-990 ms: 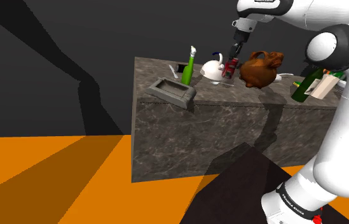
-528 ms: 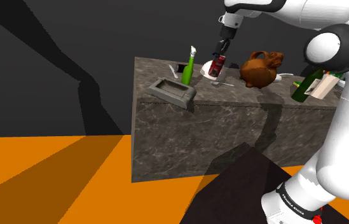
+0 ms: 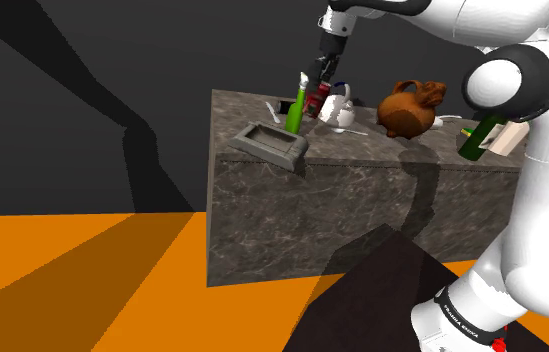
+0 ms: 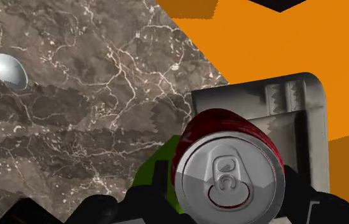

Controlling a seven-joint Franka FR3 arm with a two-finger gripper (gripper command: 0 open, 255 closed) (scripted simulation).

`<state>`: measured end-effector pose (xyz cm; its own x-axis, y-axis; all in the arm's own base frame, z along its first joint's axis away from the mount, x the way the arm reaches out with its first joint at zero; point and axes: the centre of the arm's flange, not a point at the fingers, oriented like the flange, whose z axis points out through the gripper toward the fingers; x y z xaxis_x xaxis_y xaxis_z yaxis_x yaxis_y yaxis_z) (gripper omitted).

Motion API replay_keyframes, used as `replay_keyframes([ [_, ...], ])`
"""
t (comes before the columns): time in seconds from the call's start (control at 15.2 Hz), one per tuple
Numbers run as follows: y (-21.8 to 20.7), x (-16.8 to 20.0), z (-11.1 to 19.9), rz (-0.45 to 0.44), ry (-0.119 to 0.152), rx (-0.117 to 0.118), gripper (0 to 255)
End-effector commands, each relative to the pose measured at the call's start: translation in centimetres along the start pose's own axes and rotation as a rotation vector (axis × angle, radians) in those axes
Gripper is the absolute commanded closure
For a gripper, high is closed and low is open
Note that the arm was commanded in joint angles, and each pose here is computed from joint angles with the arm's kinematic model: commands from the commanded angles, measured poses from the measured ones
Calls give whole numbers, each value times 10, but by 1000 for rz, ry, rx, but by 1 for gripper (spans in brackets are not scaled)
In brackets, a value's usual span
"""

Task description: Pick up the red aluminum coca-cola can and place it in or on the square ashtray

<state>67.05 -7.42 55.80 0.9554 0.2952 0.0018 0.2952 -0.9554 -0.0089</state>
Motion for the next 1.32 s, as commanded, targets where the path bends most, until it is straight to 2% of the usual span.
replay_keyframes([
  [0.0,-21,15,-1,1,0,0,255],
  [0.59,-110,84,-8,1,0,0,255],
  [1.25,-110,84,44,1,0,0,255],
])
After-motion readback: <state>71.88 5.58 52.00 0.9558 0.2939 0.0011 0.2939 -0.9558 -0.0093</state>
